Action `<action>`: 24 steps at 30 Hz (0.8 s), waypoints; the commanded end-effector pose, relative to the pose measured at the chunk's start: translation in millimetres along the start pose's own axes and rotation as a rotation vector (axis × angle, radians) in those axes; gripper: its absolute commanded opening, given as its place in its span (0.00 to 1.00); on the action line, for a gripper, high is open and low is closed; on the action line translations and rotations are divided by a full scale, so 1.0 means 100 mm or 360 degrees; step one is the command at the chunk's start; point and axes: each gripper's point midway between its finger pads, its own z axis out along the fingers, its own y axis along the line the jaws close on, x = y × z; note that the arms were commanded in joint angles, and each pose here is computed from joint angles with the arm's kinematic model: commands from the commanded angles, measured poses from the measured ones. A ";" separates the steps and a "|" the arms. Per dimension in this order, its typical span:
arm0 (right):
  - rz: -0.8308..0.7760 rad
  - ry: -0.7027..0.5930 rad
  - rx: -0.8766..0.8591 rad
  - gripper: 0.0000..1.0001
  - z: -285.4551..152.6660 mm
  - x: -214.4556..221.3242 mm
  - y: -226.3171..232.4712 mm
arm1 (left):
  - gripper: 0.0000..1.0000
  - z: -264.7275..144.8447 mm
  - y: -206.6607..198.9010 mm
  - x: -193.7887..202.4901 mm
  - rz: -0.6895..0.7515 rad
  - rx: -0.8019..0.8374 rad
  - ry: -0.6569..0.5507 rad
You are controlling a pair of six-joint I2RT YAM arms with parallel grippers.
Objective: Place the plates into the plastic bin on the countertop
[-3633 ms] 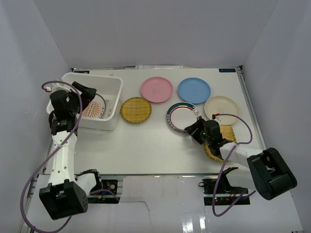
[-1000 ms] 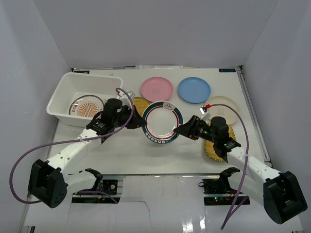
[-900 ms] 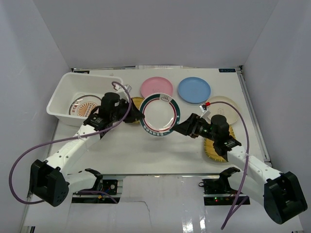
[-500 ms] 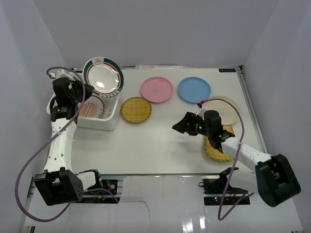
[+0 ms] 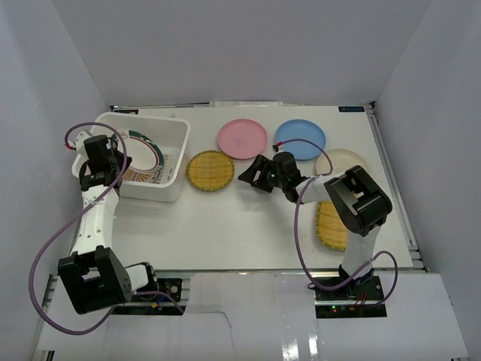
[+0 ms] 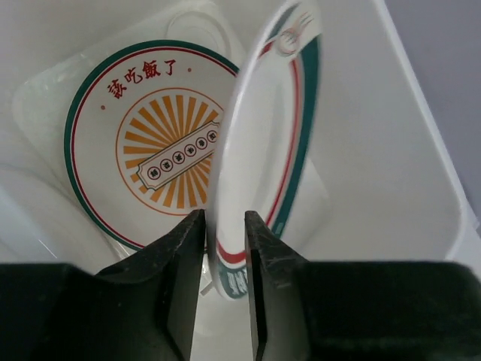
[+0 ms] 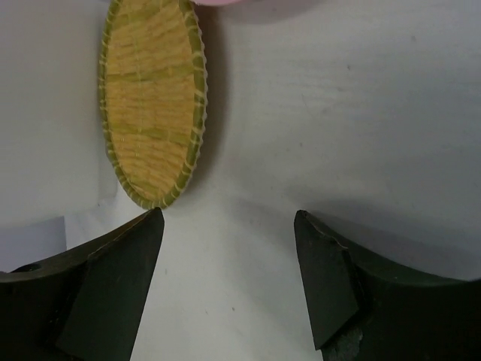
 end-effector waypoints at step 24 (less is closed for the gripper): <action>0.0311 -0.0127 -0.0308 0.08 -0.02 0.15 0.44 | 0.90 -1.37 -0.95 0.75 0.0326 0.1103 0.0504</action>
